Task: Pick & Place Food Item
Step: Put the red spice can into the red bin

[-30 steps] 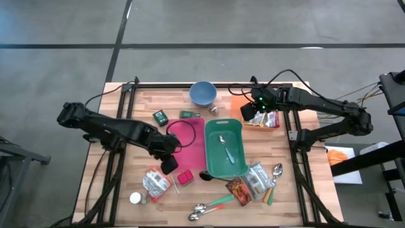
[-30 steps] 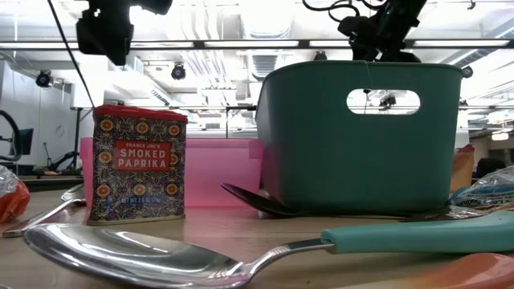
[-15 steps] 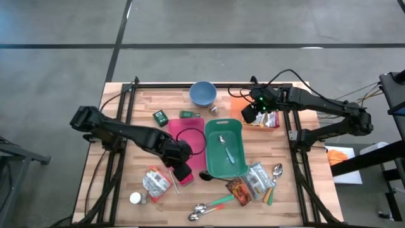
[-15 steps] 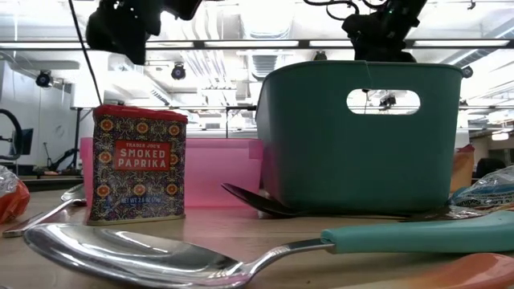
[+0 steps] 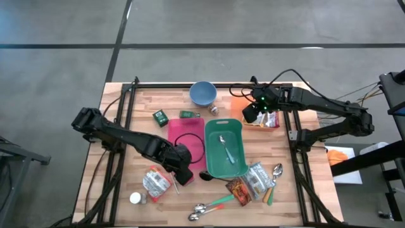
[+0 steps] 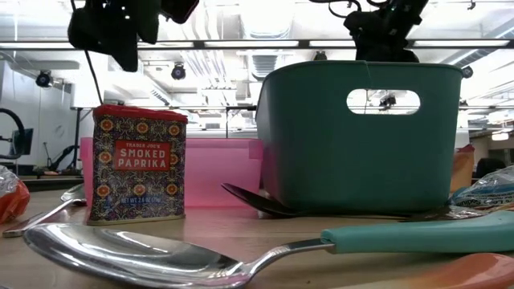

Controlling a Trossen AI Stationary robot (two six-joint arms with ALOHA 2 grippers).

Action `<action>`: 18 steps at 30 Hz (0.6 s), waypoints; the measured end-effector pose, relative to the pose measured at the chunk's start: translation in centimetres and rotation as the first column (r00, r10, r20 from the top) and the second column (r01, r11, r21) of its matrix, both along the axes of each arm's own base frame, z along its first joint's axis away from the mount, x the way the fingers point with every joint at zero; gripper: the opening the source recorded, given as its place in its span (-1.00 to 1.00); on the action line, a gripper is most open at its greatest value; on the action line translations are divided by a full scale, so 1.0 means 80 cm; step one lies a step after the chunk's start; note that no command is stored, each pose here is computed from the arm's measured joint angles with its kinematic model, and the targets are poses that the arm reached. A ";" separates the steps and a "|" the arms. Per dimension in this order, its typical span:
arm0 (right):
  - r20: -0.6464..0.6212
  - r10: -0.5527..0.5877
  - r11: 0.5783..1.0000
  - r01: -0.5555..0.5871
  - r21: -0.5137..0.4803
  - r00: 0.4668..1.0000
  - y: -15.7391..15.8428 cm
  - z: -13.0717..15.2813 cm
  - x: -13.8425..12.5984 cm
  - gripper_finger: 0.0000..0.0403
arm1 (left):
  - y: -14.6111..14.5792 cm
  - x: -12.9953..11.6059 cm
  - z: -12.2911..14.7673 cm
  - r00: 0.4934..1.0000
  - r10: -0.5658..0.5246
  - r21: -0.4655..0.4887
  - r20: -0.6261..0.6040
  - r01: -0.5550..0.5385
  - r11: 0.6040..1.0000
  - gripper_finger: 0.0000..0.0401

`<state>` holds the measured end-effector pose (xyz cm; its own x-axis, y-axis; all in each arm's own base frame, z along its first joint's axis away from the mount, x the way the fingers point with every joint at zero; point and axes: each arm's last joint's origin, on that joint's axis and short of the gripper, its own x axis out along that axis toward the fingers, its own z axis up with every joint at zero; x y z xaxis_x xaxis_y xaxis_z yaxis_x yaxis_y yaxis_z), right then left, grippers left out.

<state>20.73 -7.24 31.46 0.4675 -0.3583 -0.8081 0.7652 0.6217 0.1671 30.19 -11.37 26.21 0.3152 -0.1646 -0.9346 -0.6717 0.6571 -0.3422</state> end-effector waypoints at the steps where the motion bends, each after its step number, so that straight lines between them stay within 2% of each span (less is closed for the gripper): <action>1: 0.001 -0.002 1.000 0.002 0.001 1.000 0.000 0.000 0.000 0.07 | 0.000 0.000 0.000 1.000 0.002 0.002 0.002 -0.002 1.000 -0.01; 7: -0.005 0.019 1.000 -0.019 0.021 1.000 0.002 -0.001 0.000 0.07 | -0.001 0.007 0.003 0.996 0.025 0.033 0.083 -0.028 0.999 -0.01; 18: -0.087 0.045 0.999 -0.042 0.033 0.995 0.004 -0.016 -0.006 0.07 | -0.020 0.002 0.004 0.993 0.087 -0.032 0.077 -0.085 0.996 0.00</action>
<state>20.24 -6.91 30.21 0.4086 -0.3130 -0.8574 0.7504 0.6500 0.1203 30.38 -12.94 26.50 0.4011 -0.1601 -0.9020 -0.6956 0.5874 -0.4136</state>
